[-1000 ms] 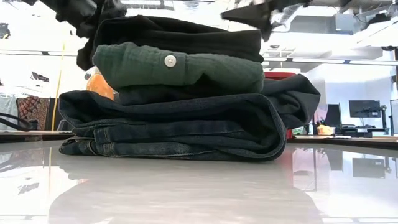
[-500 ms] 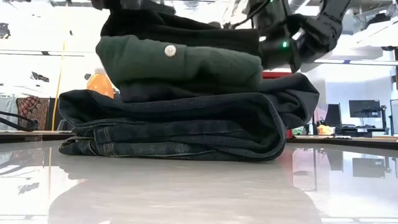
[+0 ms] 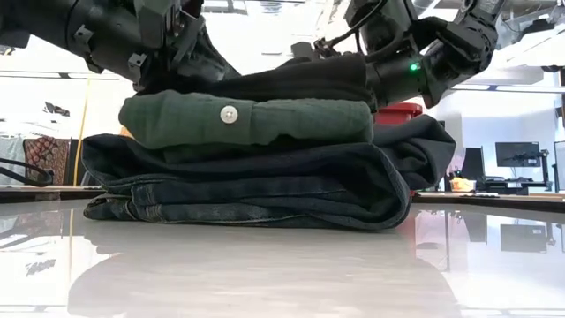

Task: Fold laundry
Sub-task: Stack the folded clothes on top of the folded dark blue jeans, then put all the stacked clothes into the red bin

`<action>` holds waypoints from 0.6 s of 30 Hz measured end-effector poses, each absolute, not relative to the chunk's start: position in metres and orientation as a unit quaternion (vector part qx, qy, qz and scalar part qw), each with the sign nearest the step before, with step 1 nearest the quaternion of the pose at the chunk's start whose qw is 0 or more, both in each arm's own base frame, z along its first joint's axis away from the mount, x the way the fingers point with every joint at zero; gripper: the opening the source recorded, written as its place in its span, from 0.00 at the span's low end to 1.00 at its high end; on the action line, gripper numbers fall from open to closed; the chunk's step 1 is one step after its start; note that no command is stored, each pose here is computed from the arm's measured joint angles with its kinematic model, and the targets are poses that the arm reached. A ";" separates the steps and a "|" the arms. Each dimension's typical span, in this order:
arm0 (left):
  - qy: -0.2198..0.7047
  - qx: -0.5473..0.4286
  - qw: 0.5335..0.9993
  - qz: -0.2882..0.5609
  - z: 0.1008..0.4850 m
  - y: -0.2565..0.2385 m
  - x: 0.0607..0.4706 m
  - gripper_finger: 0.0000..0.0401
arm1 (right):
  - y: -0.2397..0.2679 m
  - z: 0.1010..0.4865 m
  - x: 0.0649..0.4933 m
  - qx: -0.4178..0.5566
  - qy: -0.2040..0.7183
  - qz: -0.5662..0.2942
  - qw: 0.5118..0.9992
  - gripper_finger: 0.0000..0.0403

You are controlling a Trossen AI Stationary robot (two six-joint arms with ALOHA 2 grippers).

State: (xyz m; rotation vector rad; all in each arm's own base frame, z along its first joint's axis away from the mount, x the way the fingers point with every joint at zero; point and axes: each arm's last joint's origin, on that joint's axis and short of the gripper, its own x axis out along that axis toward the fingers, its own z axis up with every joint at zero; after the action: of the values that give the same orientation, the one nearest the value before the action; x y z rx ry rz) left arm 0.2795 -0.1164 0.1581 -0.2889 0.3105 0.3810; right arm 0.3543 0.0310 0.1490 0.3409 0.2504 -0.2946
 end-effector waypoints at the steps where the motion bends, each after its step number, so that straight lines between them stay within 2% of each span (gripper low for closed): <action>1: 0.154 -0.143 0.959 0.189 0.158 -0.116 0.279 0.40 | 0.030 0.152 0.354 0.171 0.119 -0.141 0.968 0.67; 4: 0.148 -0.130 0.963 0.183 0.162 -0.116 0.279 0.40 | 0.026 0.173 0.349 0.173 0.096 -0.114 0.974 0.67; 8: 0.132 -0.109 0.970 0.175 0.180 -0.113 0.274 0.40 | 0.025 0.224 0.332 0.157 0.040 -0.096 0.982 0.67; 11: 0.112 -0.098 0.975 0.167 0.198 -0.111 0.268 0.40 | 0.029 0.250 0.315 0.150 0.043 -0.089 0.984 0.67; 15: 0.081 -0.089 0.981 0.153 0.227 -0.108 0.255 0.40 | 0.040 0.267 0.288 0.169 0.074 -0.118 0.976 0.67; 18: 0.068 -0.122 0.974 0.178 0.244 -0.100 0.241 0.43 | 0.051 0.258 0.265 0.203 0.094 -0.183 0.957 0.67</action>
State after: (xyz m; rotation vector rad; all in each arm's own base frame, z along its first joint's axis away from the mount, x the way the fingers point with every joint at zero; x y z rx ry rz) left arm 0.2407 -0.0999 0.2438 -0.2465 0.1368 0.3590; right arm 0.2652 0.0507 0.2585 0.4124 0.1909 -0.3706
